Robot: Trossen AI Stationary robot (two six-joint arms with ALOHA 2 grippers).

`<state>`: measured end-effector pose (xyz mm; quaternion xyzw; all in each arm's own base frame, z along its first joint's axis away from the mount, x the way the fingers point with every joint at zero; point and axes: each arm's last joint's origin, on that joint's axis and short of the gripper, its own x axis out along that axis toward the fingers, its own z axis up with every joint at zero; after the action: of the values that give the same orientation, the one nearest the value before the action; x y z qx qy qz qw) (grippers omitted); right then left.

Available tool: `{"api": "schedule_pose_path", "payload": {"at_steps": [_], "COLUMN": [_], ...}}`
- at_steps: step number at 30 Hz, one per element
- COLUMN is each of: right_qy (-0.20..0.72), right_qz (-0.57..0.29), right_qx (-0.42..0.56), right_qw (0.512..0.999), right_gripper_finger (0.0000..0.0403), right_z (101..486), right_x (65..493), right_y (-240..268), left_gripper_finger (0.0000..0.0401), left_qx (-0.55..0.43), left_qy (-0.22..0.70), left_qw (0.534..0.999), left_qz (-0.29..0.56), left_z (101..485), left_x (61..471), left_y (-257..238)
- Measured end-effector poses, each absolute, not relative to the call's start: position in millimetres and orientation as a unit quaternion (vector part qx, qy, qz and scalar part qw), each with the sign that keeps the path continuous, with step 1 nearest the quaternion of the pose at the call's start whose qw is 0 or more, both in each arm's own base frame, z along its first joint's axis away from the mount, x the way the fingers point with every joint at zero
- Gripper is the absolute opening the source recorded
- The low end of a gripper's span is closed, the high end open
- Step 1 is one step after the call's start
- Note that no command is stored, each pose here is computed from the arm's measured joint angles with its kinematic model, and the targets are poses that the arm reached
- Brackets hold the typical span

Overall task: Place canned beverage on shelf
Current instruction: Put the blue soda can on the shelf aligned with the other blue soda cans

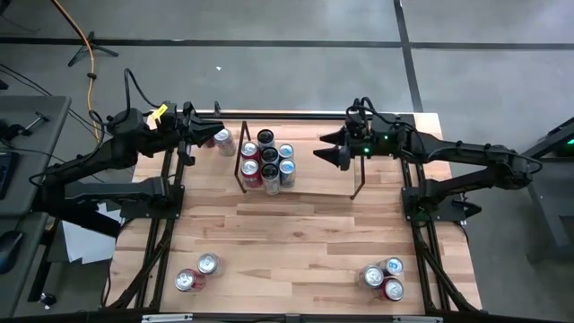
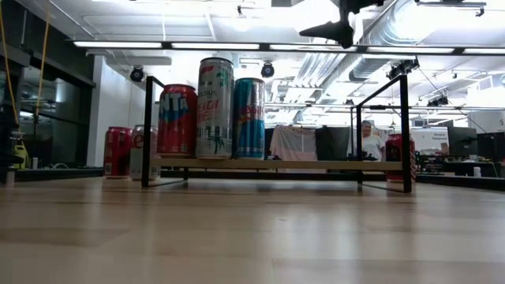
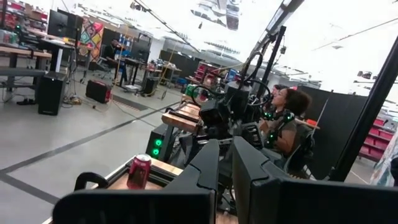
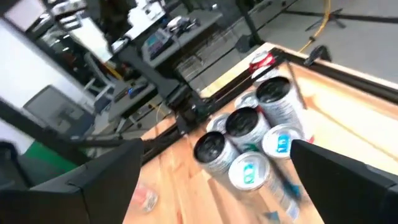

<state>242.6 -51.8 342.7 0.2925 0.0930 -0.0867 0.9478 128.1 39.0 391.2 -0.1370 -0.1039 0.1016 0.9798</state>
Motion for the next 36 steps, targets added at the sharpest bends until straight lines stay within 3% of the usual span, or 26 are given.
{"api": "schedule_pose_path", "payload": {"at_steps": [5, 9, 14, 19, 27, 32, 36], "right_qy": [0.139, 0.26, 0.435, 0.541, 0.572, 0.582, 0.602], "right_qz": [-0.067, -0.067, -0.101, -0.188, -0.273, -0.325, -0.338], "right_qx": [0.311, 0.348, 0.401, 0.466, 0.582, 0.591, 0.572], "right_qw": [0.938, 0.898, 0.8, 0.675, 0.51, 0.455, 0.443], "right_gripper_finger": [0.0383, 0.0383, 0.0383, 0.0383, 0.0383, 0.0383, 0.0383], "right_z": [361.3, 378.7, 381.8, 357.0, 317.1, 305.0, 293.9], "right_x": [237.7, 226.0, 202.1, 179.9, 154.2, 143.4, 149.5], "right_y": [-48.0, -30.9, 8.2, 57.4, 130.8, 156.0, 167.6], "left_gripper_finger": [0.0001, 0.0001, 0.0001, 0.0001, 0.0001, 0.0001, 0.0001], "left_qx": [-0.137, -0.137, -0.137, -0.137, -0.138, -0.139, -0.141], "left_qy": [-0.104, -0.104, -0.104, -0.104, -0.106, -0.107, -0.107], "left_qw": [0.98, 0.98, 0.98, 0.98, 0.979, 0.979, 0.979], "left_qz": [0.102, 0.101, 0.101, 0.101, 0.101, 0.101, 0.1], "left_z": [391.2, 391.2, 391.3, 391.3, 391.7, 391.7, 391.7], "left_x": [128.1, 128.1, 128.1, 128.1, 128.0, 128.0, 128.0], "left_y": [39.0, 39.0, 39.0, 39.0, 38.9, 38.9, 38.9]}}
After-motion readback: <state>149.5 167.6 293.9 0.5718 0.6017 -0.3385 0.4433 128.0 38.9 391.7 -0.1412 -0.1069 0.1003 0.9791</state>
